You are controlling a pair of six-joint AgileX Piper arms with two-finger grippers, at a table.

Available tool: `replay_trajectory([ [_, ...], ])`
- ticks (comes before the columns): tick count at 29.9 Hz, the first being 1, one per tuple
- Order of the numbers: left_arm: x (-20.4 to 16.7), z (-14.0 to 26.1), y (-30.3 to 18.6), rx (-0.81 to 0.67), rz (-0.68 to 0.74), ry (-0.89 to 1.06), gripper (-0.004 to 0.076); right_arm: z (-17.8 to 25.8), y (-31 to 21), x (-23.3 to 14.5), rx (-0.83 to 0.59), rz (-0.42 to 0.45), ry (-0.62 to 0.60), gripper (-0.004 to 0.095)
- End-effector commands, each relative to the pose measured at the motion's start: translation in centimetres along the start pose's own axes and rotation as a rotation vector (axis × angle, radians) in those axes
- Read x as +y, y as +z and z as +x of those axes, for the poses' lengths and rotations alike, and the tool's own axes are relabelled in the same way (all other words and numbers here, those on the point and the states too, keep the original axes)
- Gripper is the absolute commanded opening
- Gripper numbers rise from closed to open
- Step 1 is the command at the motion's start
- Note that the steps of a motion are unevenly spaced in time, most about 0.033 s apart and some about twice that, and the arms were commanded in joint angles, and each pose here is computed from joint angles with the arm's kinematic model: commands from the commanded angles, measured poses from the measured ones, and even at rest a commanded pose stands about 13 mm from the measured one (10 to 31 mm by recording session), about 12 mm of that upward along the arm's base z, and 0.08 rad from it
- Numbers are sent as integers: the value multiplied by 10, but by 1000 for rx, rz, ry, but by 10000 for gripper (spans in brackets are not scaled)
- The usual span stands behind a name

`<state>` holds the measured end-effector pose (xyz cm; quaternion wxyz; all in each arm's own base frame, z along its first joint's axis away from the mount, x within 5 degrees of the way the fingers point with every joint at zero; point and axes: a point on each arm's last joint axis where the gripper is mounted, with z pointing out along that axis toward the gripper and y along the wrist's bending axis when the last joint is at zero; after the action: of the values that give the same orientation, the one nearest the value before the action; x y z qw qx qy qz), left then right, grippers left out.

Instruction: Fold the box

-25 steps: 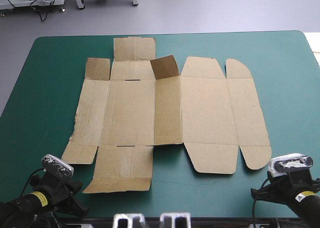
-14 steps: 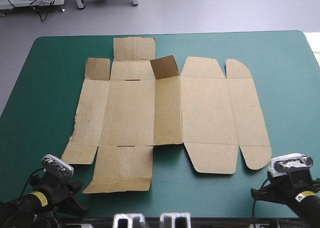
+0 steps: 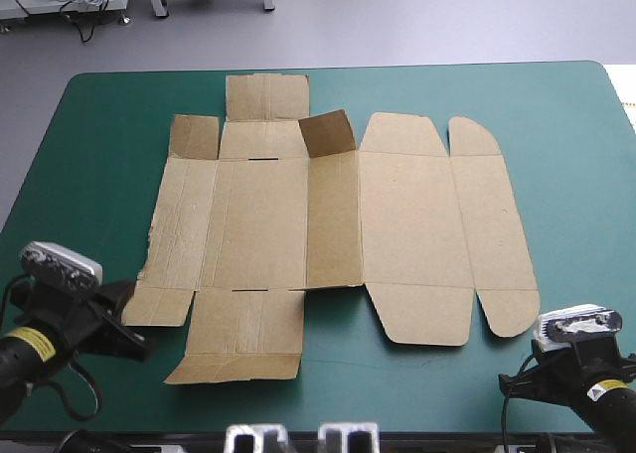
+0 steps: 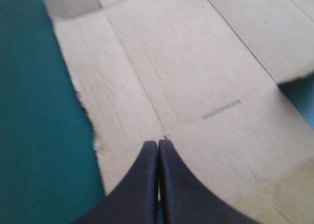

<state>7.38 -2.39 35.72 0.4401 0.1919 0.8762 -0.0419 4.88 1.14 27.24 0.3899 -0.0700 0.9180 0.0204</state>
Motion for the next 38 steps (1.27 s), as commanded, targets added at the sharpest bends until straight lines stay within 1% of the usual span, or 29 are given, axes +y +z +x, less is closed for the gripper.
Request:
replay_trajectory([
  [1,18,-51,-5,-121,-154,18,-10,-11,-5,-1,-74,10,0,-24],
  [4,33,-80,9,-93,-296,18,-10,-11,-5,-1,-74,10,0,-24],
  [7,43,-103,38,-11,-393,42,-10,-11,-5,-1,-74,10,0,-24],
  [9,48,-113,58,61,-428,62,-10,-11,-5,-1,-74,10,0,-24],
  [11,52,-121,82,163,-457,73,-10,-11,-5,-1,-74,10,0,-24],
  [14,66,-126,113,278,-467,17,-10,-11,-5,-1,-73,14,-2,-24],
  [17,87,-127,134,341,-399,-102,-10,-11,-5,-2,-69,22,-7,-24],
  [19,108,-124,138,352,-362,-217,-9,-11,-5,-2,-69,22,-7,-24],
  [25,164,-95,133,363,-191,-539,-10,-11,-5,-2,-71,24,-8,-24],
  [28,183,-79,129,383,-74,-632,-10,-11,-5,-2,-71,24,-8,-24],
  [31,196,-63,130,404,47,-699,-10,-11,-5,-2,-71,24,-8,-24],
  [33,201,-60,132,373,79,-740,-10,-11,-5,-2,-71,24,-8,-25],
  [36,205,-56,139,370,114,-690,-10,-11,-5,-2,-71,24,-8,-25],
  [38,208,-52,145,387,125,-695,-10,-11,-5,-2,-71,24,-8,-24],
])
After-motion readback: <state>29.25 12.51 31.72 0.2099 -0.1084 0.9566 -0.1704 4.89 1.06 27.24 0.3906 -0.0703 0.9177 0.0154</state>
